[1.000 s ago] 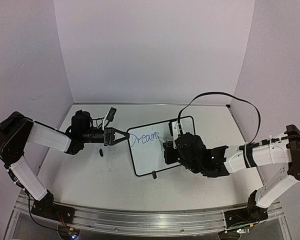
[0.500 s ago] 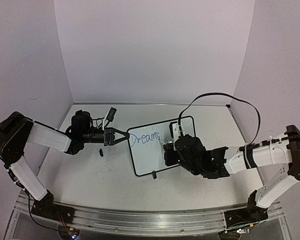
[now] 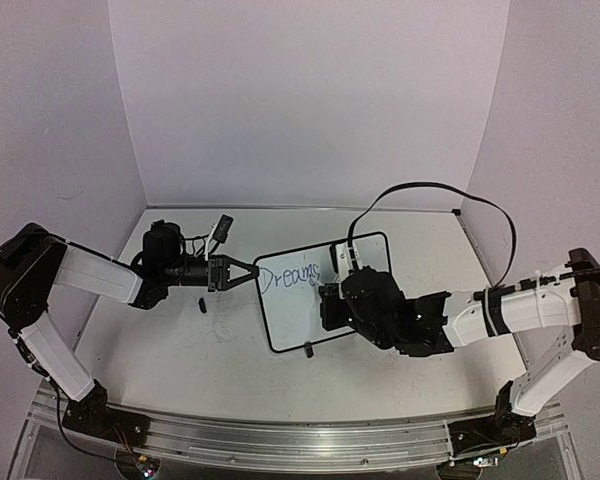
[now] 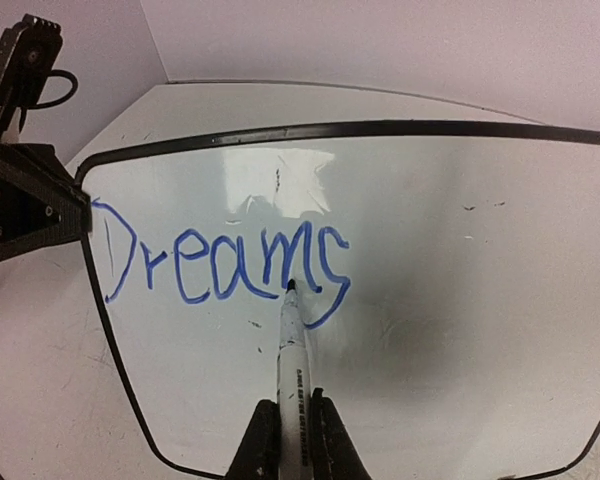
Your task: Write a sentence on the whiteboard
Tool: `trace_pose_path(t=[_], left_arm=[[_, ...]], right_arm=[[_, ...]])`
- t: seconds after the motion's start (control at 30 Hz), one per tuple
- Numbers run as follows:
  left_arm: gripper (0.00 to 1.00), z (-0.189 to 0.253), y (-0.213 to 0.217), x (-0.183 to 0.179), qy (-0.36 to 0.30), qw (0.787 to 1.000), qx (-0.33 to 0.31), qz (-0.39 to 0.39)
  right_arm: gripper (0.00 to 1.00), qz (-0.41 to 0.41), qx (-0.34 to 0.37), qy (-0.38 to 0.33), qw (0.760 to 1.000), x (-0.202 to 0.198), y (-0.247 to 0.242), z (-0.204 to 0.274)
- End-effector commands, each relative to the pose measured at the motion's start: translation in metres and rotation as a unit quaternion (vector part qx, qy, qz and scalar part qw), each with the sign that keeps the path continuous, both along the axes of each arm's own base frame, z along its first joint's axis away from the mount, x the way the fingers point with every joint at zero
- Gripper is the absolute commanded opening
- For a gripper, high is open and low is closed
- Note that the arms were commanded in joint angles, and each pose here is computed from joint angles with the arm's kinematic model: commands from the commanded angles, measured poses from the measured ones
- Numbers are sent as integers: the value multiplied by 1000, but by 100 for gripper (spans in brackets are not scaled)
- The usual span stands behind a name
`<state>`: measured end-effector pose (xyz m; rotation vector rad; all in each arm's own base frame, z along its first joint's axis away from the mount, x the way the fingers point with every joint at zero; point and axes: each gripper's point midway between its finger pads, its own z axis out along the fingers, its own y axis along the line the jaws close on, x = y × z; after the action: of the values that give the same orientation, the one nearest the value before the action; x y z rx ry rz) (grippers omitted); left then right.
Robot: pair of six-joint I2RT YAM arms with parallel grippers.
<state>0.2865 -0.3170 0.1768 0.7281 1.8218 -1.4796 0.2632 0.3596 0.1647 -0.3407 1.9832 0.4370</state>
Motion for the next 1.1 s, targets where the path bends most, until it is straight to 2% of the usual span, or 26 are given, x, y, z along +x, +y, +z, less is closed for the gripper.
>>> trace_pose_path(t=[0.0,0.17,1.07], left_arm=[[0,20,-4,-5,-17,1000,-15,-21],[0,17,-4,-6,-15,1000,-13,-21],[0,17,-2,-5,-21,1000,-6,-10]], right_arm=[[0,-16,29,-32,999,0,-19,33],[0,-27,16,-16,999,0,-39,18],[0,-5,3,-25,1000,0,-37,20]])
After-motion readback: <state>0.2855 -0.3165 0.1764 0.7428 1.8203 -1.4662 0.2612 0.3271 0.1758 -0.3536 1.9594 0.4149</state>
